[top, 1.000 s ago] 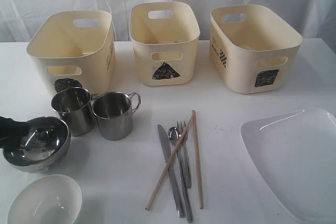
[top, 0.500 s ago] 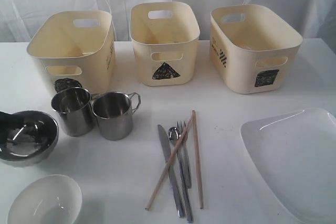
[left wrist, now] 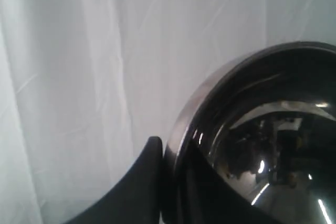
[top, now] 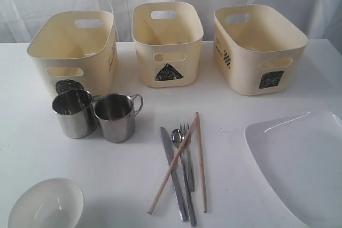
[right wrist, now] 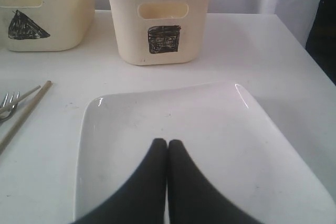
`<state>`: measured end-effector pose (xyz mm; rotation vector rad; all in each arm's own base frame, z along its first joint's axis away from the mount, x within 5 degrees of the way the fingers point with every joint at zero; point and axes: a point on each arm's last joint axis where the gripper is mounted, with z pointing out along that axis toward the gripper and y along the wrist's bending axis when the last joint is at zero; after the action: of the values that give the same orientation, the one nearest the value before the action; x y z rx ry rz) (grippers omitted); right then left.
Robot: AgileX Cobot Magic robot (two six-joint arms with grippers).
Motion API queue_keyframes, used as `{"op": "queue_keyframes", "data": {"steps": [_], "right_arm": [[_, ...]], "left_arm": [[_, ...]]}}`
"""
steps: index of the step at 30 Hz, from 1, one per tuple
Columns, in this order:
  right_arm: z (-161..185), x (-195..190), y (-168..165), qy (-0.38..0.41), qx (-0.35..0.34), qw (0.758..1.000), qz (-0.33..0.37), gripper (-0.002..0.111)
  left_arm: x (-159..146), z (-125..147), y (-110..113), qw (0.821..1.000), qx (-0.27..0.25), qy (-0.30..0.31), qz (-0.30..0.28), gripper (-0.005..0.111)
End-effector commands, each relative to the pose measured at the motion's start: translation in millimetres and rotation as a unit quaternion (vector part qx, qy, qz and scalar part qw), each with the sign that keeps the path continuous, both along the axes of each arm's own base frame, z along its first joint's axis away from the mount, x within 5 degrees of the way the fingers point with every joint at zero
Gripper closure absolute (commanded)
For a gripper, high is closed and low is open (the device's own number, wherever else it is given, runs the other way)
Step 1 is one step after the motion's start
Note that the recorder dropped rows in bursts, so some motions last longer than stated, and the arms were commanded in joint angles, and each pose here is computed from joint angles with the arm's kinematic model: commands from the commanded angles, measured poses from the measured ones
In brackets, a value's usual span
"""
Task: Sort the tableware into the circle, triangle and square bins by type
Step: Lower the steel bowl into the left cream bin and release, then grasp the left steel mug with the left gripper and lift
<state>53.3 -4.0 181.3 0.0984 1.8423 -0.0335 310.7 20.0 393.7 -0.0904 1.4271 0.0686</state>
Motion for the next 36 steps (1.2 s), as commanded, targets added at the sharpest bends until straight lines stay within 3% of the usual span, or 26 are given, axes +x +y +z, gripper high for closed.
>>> {"op": "queue_keyframes", "data": {"steps": [1, 2, 5, 7, 8, 10, 12, 16, 17, 19, 21, 24, 26, 28, 31, 36], "right_arm": [[0, 0, 0, -0.005, -0.001, 1.0, 0.0, 0.108], [0, 0, 0, -0.005, -0.001, 1.0, 0.0, 0.108], [0, 0, 0, -0.005, -0.001, 1.0, 0.0, 0.108], [0, 0, 0, -0.005, -0.001, 1.0, 0.0, 0.108], [0, 0, 0, -0.006, 0.004, 1.0, -0.001, 0.108], [0, 0, 0, -0.006, 0.009, 1.0, -0.002, 0.108], [0, 0, 0, -0.006, 0.009, 1.0, -0.002, 0.108], [0, 0, 0, -0.006, 0.009, 1.0, -0.002, 0.108], [0, 0, 0, -0.006, 0.009, 1.0, -0.002, 0.108], [0, 0, 0, -0.006, 0.009, 1.0, -0.002, 0.108], [0, 0, 0, -0.006, 0.009, 1.0, -0.002, 0.108], [0, 0, 0, -0.006, 0.009, 1.0, -0.002, 0.108], [0, 0, 0, -0.006, 0.009, 1.0, -0.002, 0.108], [0, 0, 0, -0.006, 0.009, 1.0, -0.002, 0.108], [0, 0, 0, -0.006, 0.009, 1.0, -0.002, 0.108], [0, 0, 0, -0.006, 0.009, 1.0, -0.002, 0.108]], "left_arm": [[68, -51, -32, 0.986, 0.123, 0.021, -0.107, 0.107], [96, -73, -45, 0.973, 0.176, 0.03, -0.145, 0.107], [138, -112, -59, 0.965, 0.189, 0.086, -0.161, 0.103], [153, -133, -65, 0.958, 0.194, 0.135, -0.16, 0.09], [157, -142, -68, 0.955, 0.197, 0.153, -0.162, 0.077], [157, -145, -72, 0.953, 0.197, 0.163, -0.164, 0.06], [153, -140, -73, 0.951, 0.195, 0.177, -0.159, 0.053], [130, -92, -65, 0.957, 0.174, 0.194, -0.124, 0.052], [114, -70, -59, 0.961, 0.144, 0.215, -0.098, 0.052], [96, -56, -54, 0.96, 0.078, 0.261, -0.063, 0.052], [76, -53, -48, 0.939, 0.017, 0.342, -0.018, 0.052], [46, -60, -50, 0.881, -0.024, 0.472, 0.009, 0.053], [33, -71, -59, 0.835, -0.011, 0.55, -0.028, 0.054], [27, -84, -67, 0.804, 0.006, 0.587, -0.09, 0.054], [23, -99, -82, 0.782, -0.034, 0.601, -0.163, 0.054], [21, -130, -88, 0.759, -0.072, 0.623, -0.173, 0.054]]}}
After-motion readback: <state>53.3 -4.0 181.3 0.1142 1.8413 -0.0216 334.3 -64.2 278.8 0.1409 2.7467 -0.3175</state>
